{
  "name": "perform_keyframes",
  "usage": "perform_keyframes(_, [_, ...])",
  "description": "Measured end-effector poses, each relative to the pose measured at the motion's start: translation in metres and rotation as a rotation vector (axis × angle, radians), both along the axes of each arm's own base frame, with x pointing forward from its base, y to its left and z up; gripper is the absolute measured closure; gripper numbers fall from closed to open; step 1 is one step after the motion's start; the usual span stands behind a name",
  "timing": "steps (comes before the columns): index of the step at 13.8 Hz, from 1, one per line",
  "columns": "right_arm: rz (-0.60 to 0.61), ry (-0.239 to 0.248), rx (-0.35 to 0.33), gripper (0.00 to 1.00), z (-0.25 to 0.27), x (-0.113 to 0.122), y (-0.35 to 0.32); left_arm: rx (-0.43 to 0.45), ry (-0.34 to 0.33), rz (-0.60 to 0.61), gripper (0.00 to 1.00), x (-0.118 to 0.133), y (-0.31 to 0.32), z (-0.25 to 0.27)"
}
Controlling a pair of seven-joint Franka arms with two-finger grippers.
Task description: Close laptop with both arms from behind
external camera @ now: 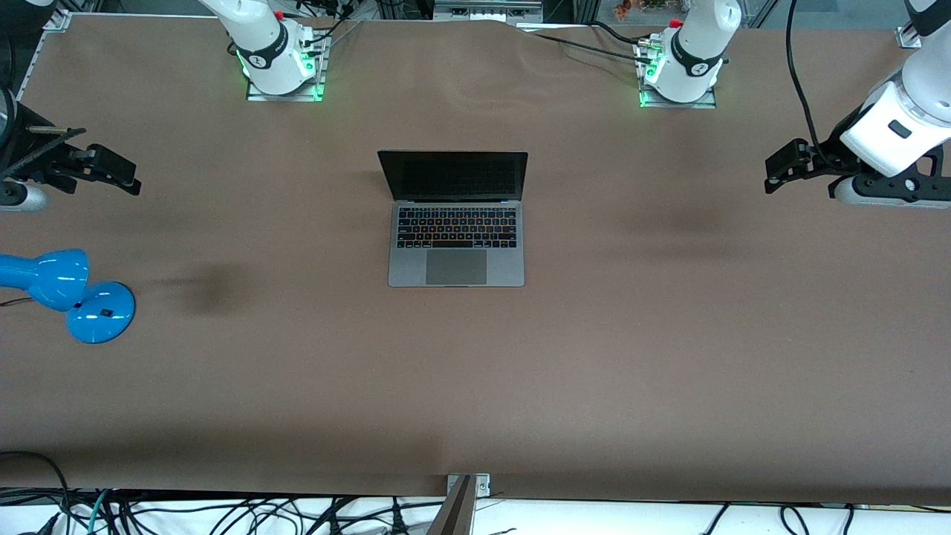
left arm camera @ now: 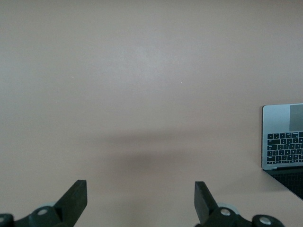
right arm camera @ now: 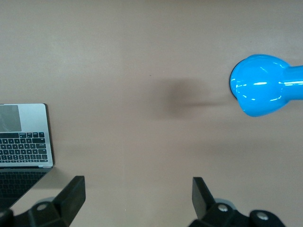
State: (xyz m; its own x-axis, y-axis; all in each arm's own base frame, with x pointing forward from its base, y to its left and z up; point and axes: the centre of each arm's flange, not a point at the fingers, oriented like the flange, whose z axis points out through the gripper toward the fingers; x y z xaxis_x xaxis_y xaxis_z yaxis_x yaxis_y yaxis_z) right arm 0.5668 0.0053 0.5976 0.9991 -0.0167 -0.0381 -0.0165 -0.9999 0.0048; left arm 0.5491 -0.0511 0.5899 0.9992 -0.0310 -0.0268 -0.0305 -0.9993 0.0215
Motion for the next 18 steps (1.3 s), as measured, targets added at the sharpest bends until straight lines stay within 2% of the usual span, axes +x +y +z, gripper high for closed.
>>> perform_keyframes(6, [0.0, 0.001, 0.0, 0.0, 0.0, 0.0, 0.0, 0.0, 0.006, -0.009, 0.0, 0.001, -0.005, -0.003])
perform_keyframes(12, [0.001, 0.001, 0.0, 0.0, 0.0, 0.0, 0.001, -0.002, -0.023, -0.016, 0.0, -0.001, -0.011, 0.019])
perform_keyframes(18, [0.003, 0.001, 0.0, 0.0, 0.0, 0.0, 0.002, 0.011, 0.033, 0.061, 0.0, -0.011, -0.04, 0.017])
